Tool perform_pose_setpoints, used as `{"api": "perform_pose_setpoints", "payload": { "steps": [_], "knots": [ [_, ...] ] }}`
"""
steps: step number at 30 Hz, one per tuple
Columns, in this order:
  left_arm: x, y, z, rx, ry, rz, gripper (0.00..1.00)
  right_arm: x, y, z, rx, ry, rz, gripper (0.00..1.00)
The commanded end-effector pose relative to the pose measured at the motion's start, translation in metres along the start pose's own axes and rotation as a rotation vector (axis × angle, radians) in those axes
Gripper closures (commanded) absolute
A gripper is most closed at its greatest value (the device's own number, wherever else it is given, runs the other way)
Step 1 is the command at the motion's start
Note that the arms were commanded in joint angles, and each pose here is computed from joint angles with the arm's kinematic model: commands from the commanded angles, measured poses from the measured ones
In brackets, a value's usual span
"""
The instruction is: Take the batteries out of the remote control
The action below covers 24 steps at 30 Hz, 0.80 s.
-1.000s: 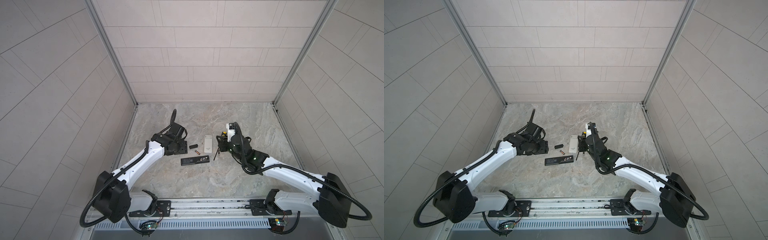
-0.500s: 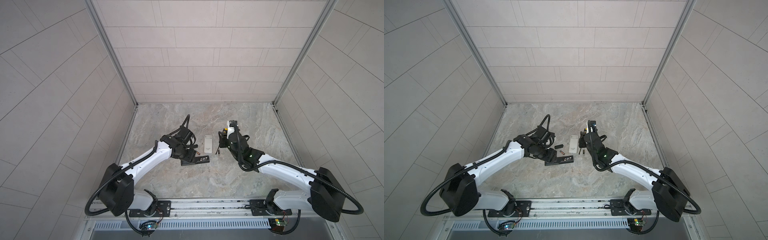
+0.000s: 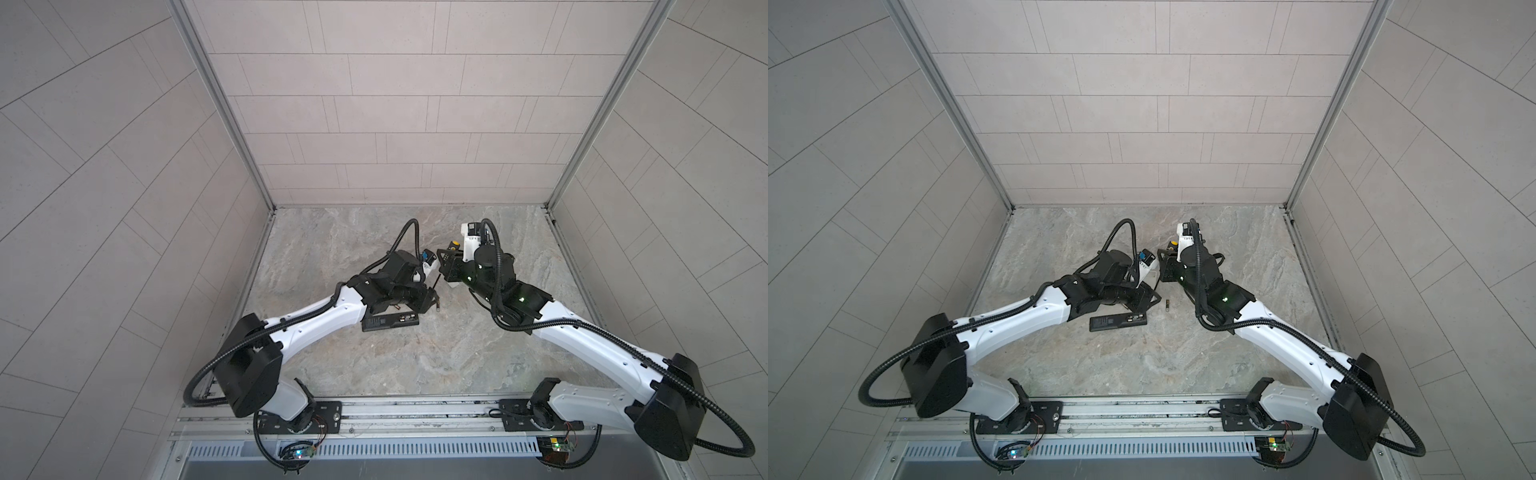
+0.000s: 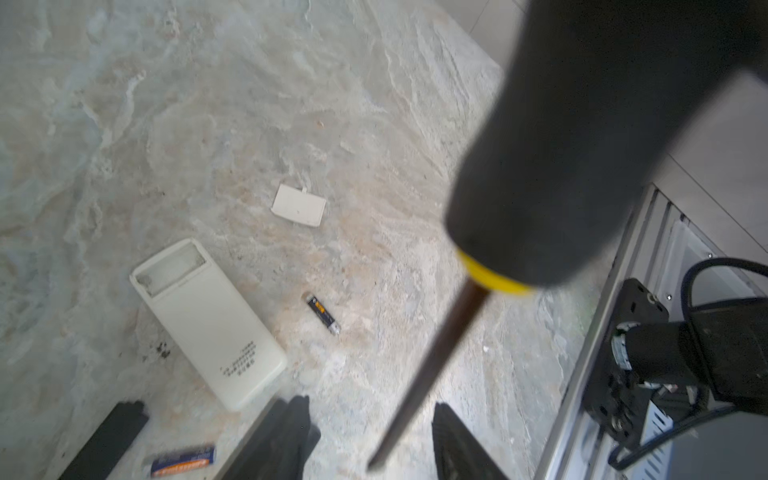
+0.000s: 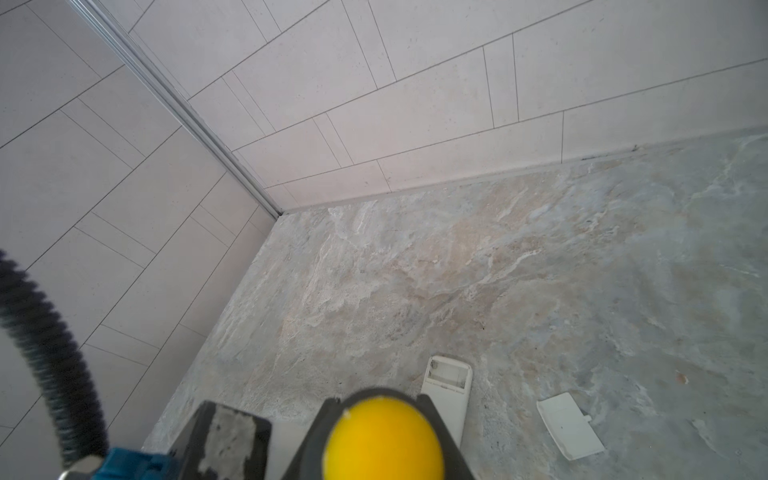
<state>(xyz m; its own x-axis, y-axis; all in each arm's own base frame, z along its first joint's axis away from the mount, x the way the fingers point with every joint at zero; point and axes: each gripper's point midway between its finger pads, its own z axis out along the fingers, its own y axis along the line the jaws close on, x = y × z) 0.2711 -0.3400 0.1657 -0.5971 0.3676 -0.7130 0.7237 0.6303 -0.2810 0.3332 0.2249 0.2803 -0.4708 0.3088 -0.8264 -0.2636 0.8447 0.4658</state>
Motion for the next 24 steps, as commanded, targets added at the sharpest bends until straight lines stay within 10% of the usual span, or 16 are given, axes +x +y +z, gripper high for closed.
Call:
{"api": "perform_pose_setpoints", "payload": {
  "steps": [1, 12, 24],
  "knots": [
    [-0.036, -0.014, -0.001, 0.056, -0.120, 0.060, 0.57, -0.005, 0.011, -0.011, -0.042, 0.023, 0.031, 0.86],
    [-0.042, -0.030, -0.015, 0.104, -0.221, 0.181, 1.00, -0.004, -0.011, -0.017, -0.009, 0.082, 0.115, 0.83],
    [-0.031, -0.026, -0.030, 0.037, -0.169, 0.434, 1.00, 0.001, -0.021, -0.040, -0.078, 0.347, 0.124, 0.54]
  ]
}}
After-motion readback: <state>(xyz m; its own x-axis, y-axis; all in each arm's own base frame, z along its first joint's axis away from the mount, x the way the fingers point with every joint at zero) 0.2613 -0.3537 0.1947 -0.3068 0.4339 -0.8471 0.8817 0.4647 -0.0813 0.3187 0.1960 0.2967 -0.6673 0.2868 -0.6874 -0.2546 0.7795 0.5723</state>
